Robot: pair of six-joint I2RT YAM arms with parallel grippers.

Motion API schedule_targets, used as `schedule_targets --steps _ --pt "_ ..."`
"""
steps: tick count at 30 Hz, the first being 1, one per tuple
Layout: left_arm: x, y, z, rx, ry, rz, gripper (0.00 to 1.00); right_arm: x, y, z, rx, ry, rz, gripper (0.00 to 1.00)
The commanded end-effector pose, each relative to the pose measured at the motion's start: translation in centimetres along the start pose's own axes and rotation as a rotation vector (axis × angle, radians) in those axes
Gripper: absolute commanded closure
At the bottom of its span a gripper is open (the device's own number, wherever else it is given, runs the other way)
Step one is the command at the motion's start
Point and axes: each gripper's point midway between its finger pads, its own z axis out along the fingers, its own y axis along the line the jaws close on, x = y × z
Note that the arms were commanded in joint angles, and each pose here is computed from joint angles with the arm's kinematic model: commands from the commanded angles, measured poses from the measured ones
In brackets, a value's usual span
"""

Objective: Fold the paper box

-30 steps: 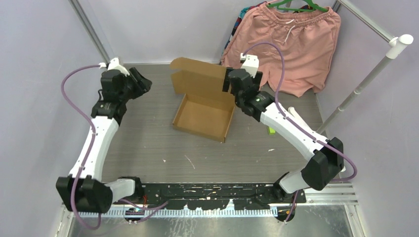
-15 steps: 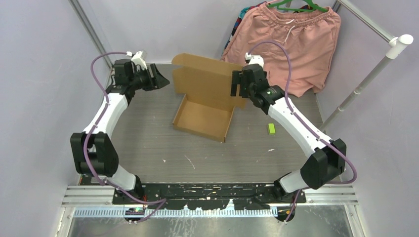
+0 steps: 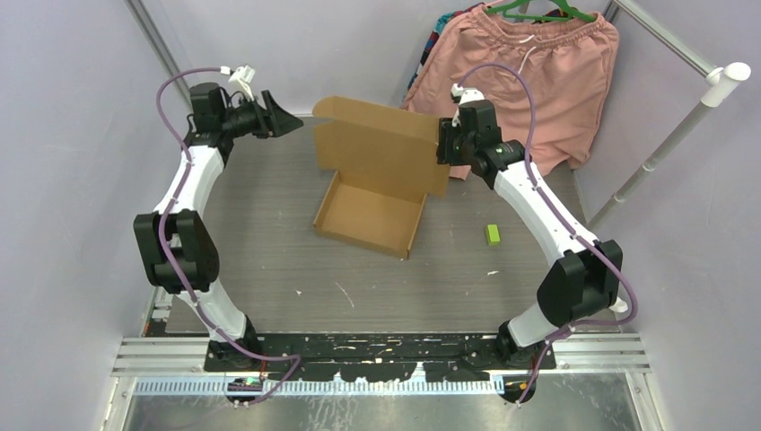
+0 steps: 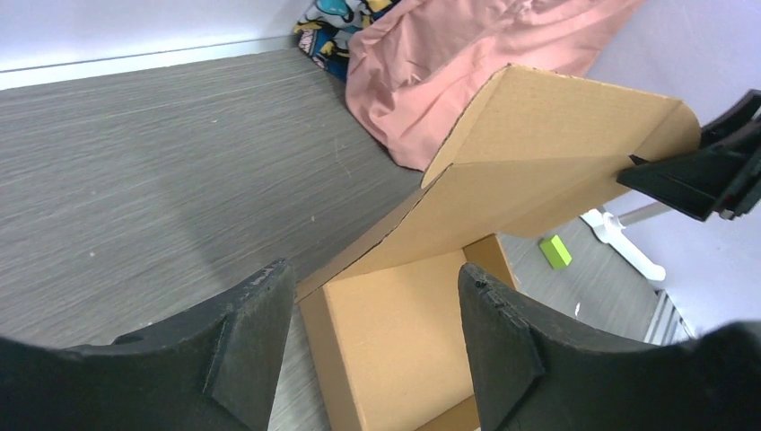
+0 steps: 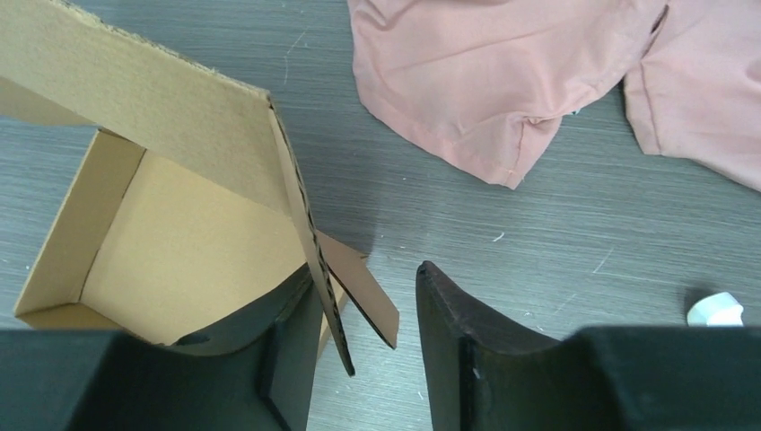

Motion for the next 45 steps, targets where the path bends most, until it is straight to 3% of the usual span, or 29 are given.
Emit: schedule_targets --steps 1,6,9,18,31,37,45 --pt "-2.2 -2.4 0.1 0.124 -0.035 0.069 0.33 -2.1 1.1 -0.5 -0.076 -0.039 -0.024 0.55" --pt "-2.1 -2.9 0.2 0.167 -0.031 0.077 0.33 -2.1 1.6 -0.4 -0.109 -0.041 -0.028 0.57" --pt "-1.7 -2.9 0.3 0.188 -0.019 0.083 0.34 -2.2 1.9 -0.4 -0.127 -0.045 -0.028 0.64" --pt "-1.0 -1.8 1.6 0.227 -0.002 0.139 0.39 -2.2 2.2 -0.2 -0.141 -0.025 -0.04 0.65" --pt "0.8 -1.8 4.0 0.162 0.046 0.215 0.47 -2.6 2.7 0.7 -0.162 -0.005 -0.048 0.7" --pt "0.1 -2.9 4.6 0.157 0.033 0.251 0.61 -2.6 2.9 1.0 -0.169 -0.001 -0.046 0.7" --pt "0.3 -3.1 5.3 0.126 0.057 0.292 0.66 -2.8 3.1 1.2 -0.179 -0.001 -0.049 0.7"
